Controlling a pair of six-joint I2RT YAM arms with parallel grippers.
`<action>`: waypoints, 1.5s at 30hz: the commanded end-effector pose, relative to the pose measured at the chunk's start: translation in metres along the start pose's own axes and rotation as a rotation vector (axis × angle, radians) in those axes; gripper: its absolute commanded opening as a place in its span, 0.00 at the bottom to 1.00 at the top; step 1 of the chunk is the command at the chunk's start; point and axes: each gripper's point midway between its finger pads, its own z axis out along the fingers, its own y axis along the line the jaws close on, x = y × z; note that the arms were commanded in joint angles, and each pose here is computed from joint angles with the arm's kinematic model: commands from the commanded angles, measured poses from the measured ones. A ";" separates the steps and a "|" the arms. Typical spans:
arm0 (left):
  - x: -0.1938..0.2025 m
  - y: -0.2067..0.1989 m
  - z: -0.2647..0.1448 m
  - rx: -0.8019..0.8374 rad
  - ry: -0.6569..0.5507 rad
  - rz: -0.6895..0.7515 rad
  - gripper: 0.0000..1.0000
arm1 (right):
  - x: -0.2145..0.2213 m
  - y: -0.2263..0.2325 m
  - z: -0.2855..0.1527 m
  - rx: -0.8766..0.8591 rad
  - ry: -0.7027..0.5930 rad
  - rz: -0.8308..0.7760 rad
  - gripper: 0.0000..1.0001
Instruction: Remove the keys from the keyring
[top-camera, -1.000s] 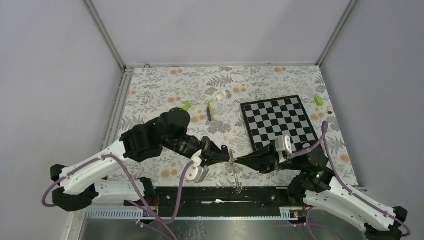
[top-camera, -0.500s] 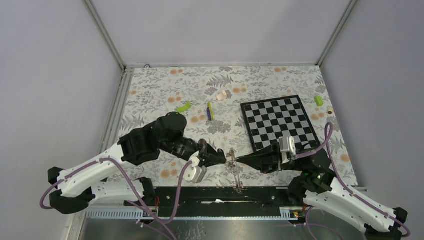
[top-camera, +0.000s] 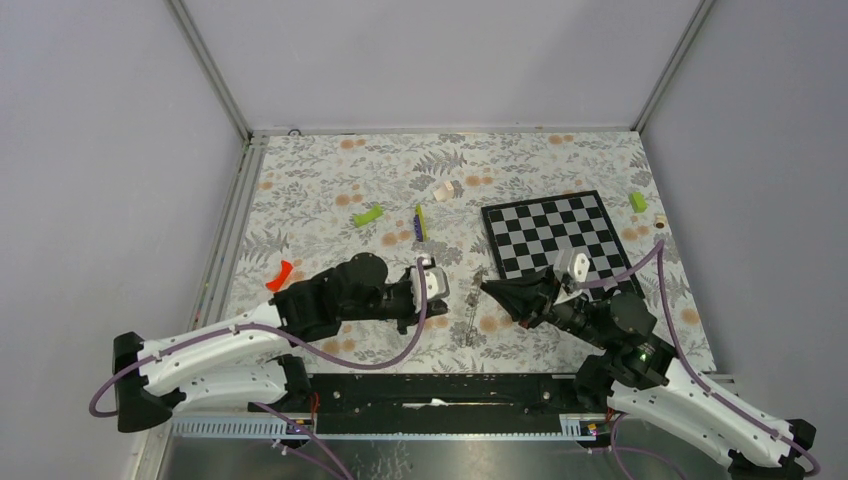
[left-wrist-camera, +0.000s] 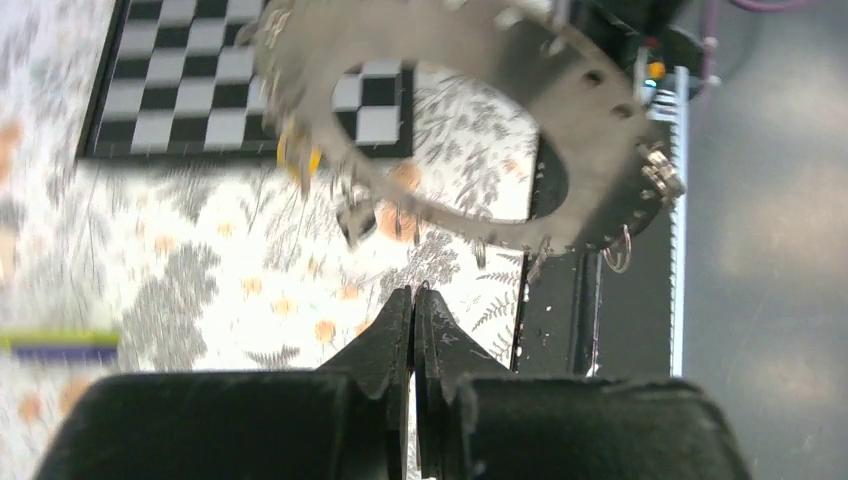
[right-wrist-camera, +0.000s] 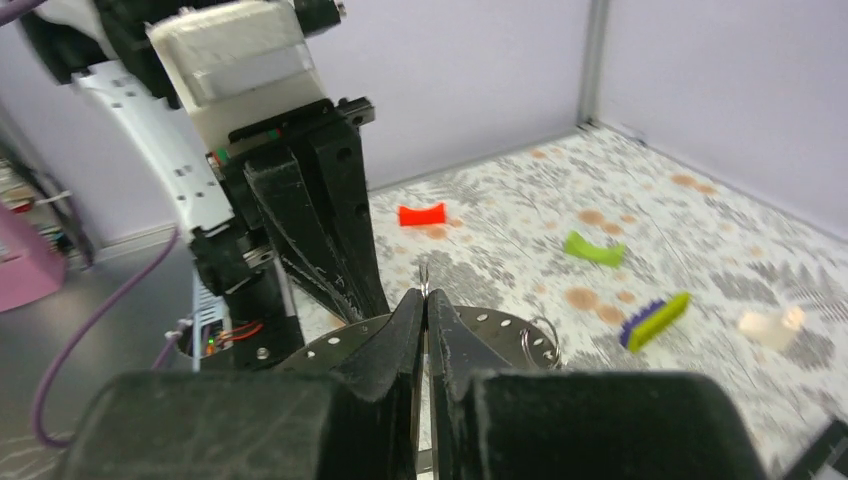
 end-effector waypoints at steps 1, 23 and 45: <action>-0.024 0.052 -0.017 -0.370 -0.200 -0.317 0.00 | 0.000 -0.030 -0.007 0.187 0.000 0.033 0.00; 0.096 0.098 -0.021 -0.835 -0.270 -0.730 0.29 | 0.099 -0.059 -0.016 0.451 0.325 0.319 0.00; 0.051 0.087 -0.037 -0.705 -0.365 -0.582 0.82 | 0.067 -0.065 -0.022 0.466 0.208 0.265 0.00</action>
